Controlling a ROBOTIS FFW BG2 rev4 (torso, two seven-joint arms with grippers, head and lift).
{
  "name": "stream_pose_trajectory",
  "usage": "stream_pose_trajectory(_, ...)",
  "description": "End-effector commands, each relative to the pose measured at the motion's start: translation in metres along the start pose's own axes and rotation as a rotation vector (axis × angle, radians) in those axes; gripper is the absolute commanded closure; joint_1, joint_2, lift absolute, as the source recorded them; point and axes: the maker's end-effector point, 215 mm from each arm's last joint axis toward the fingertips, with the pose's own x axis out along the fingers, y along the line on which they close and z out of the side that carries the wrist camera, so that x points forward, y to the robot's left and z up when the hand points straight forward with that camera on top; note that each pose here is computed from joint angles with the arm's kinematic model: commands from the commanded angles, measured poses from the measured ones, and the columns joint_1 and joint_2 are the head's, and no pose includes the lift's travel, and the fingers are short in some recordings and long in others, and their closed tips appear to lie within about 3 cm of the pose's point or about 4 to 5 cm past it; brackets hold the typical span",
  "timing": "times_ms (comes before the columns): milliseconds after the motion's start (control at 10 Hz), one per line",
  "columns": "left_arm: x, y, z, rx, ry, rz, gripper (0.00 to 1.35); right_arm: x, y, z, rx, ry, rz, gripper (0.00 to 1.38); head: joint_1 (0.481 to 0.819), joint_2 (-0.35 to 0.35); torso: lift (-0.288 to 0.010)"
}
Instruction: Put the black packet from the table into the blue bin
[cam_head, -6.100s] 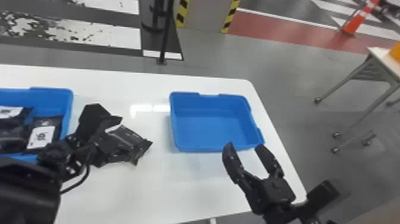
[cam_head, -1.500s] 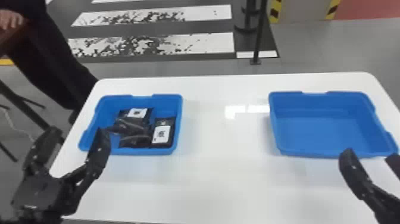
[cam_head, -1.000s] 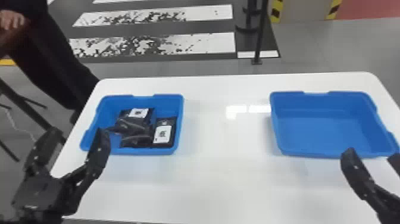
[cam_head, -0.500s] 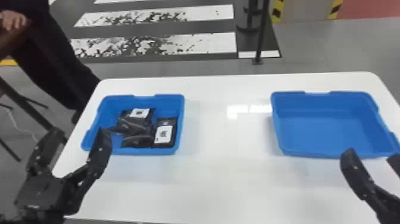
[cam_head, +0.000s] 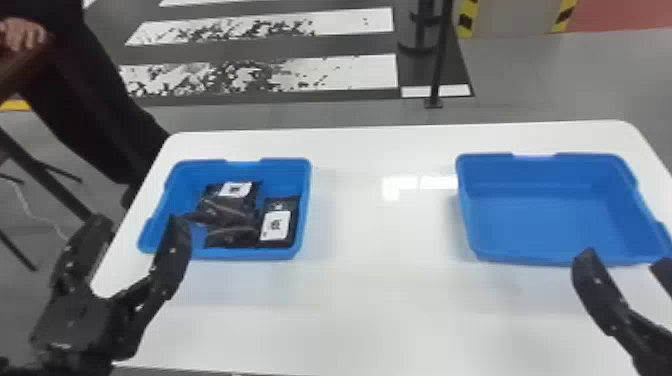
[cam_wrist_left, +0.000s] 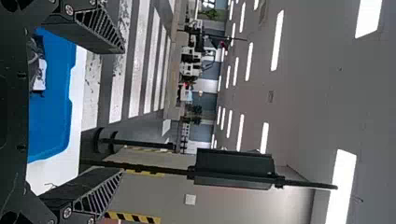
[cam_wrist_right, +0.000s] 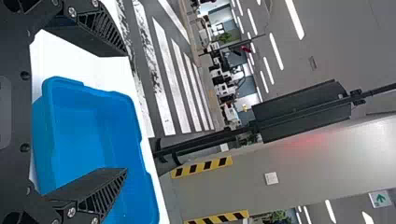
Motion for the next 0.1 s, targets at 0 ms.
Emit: stream_pose_trajectory(0, 0.0004, -0.0012, -0.0004, -0.001, 0.002, -0.003, 0.13, 0.0001, 0.0007, -0.0005, 0.004, 0.0, 0.0, 0.14, 0.695, 0.117, -0.11)
